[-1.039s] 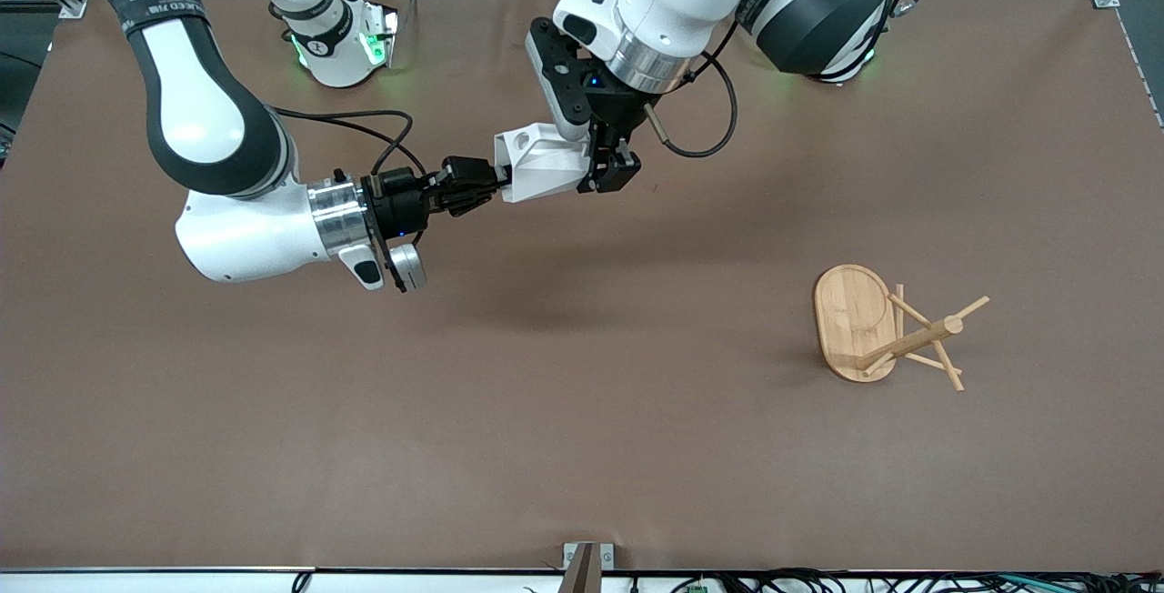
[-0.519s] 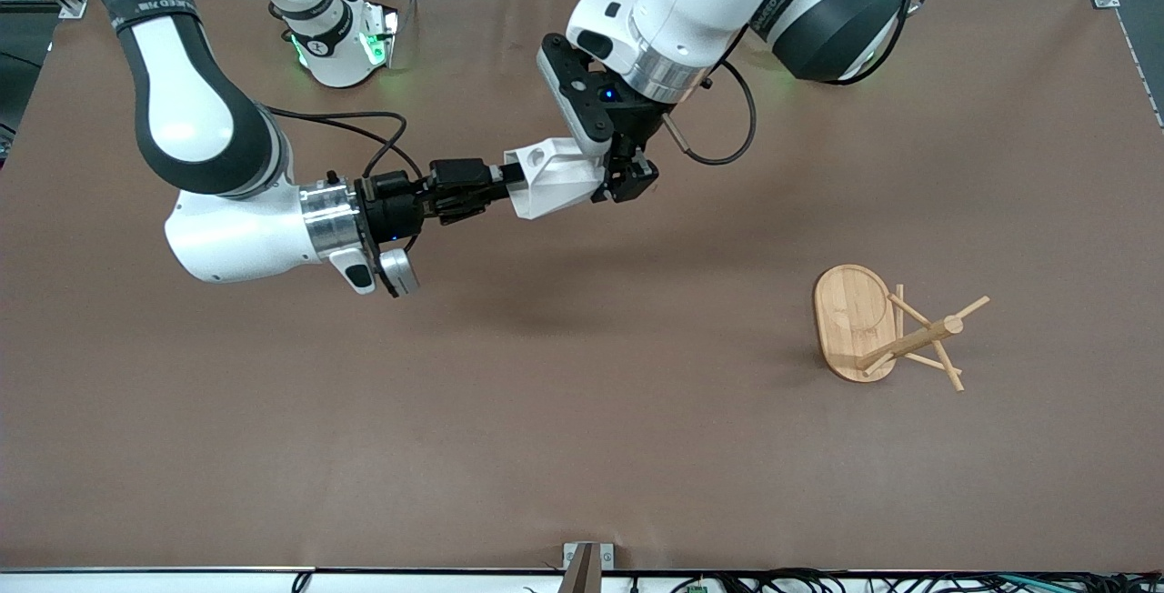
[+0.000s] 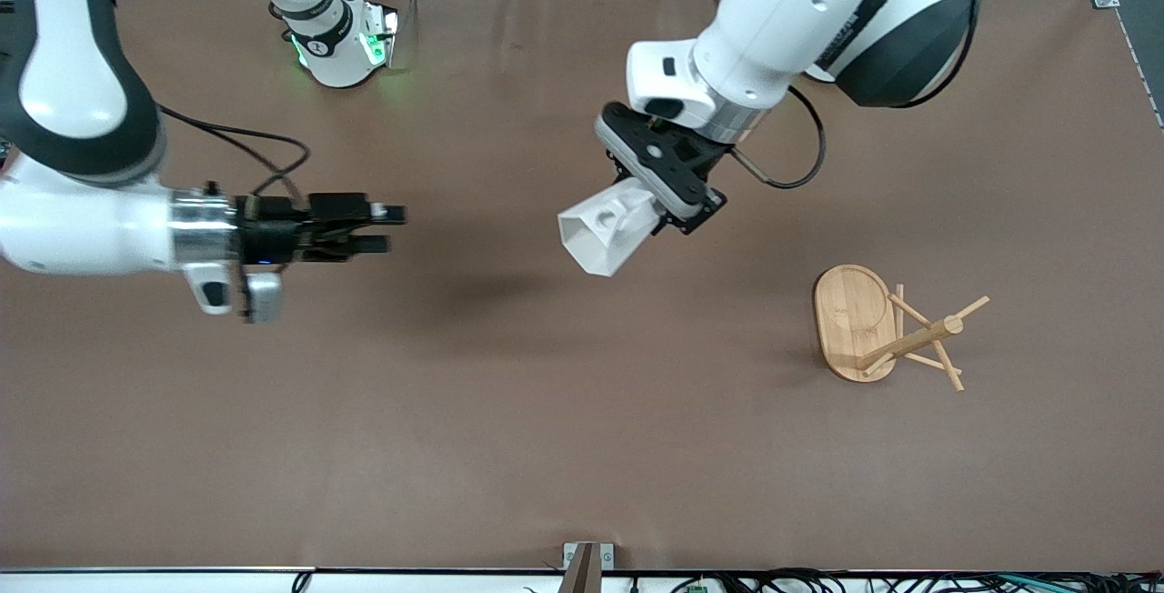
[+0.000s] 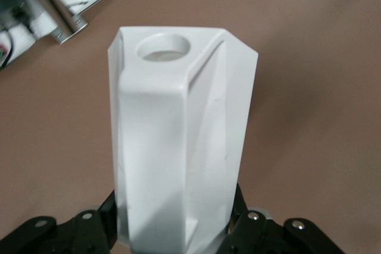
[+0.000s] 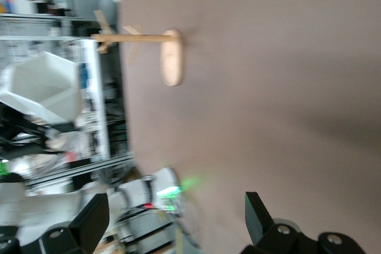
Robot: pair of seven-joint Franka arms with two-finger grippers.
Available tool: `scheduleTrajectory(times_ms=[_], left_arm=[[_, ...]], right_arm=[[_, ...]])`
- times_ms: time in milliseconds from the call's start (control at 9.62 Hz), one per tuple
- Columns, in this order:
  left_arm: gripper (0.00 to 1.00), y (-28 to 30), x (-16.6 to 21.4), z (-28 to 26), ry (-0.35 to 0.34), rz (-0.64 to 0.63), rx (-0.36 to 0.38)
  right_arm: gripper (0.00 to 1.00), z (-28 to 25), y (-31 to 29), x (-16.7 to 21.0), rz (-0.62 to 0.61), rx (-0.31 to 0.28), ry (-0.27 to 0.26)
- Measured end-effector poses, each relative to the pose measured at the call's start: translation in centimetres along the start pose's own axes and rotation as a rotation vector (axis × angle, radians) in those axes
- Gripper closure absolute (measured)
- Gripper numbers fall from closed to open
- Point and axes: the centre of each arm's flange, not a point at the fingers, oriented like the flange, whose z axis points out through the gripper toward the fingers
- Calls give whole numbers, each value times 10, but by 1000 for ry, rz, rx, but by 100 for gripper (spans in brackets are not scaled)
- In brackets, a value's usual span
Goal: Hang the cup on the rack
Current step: 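Carry the cup to the rack with the left gripper while the right retracts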
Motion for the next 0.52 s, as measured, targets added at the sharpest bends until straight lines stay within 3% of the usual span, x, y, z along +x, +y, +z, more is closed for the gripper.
scheduleTrajectory(times_ms=[519], left_arm=[[31,-75,-26,-25,-59,-431,83]], right_arm=[[0,-146,25,-48,-21,-593,65]])
